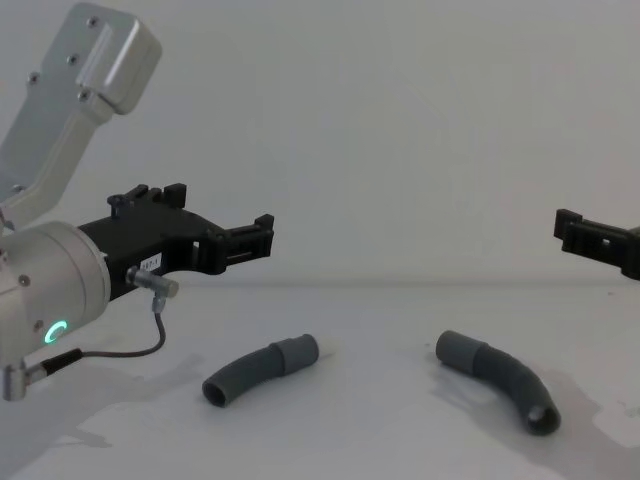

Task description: Use both hands to pick up one end of the pipe from the table, align the ends, and insert them.

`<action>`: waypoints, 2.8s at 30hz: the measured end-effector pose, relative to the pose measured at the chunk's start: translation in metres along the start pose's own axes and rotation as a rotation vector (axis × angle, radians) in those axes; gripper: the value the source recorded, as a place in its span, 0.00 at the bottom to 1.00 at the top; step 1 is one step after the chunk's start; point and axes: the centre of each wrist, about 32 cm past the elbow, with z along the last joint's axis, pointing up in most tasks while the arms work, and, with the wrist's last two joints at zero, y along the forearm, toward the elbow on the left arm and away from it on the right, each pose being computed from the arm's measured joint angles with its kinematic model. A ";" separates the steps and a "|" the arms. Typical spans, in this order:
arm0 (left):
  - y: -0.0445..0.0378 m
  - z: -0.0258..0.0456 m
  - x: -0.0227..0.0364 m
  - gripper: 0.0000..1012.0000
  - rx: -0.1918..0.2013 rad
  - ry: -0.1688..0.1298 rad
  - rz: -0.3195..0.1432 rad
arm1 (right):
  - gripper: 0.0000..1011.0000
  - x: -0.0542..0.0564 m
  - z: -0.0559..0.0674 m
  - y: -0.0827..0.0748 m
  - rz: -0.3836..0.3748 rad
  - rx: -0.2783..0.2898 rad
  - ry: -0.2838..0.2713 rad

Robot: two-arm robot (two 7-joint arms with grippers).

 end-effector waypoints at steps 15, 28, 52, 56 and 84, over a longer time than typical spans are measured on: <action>0.0000 0.0000 0.0000 0.99 0.000 0.000 0.000 | 0.99 0.000 0.000 0.000 0.000 0.000 0.000; 0.0000 0.0000 0.0000 0.99 0.000 0.000 0.000 | 0.99 0.000 0.000 0.000 0.000 0.000 0.000; 0.0026 0.0017 0.0187 0.99 0.116 -0.028 -0.063 | 0.99 0.000 0.000 0.000 0.000 0.000 0.000; 0.0028 0.0041 0.0267 0.99 0.162 -0.036 -0.102 | 0.99 0.000 0.000 0.000 0.000 0.000 0.000; -0.0287 0.0252 0.0673 0.99 0.283 -0.027 -0.354 | 0.99 0.000 0.000 0.000 0.000 0.000 0.000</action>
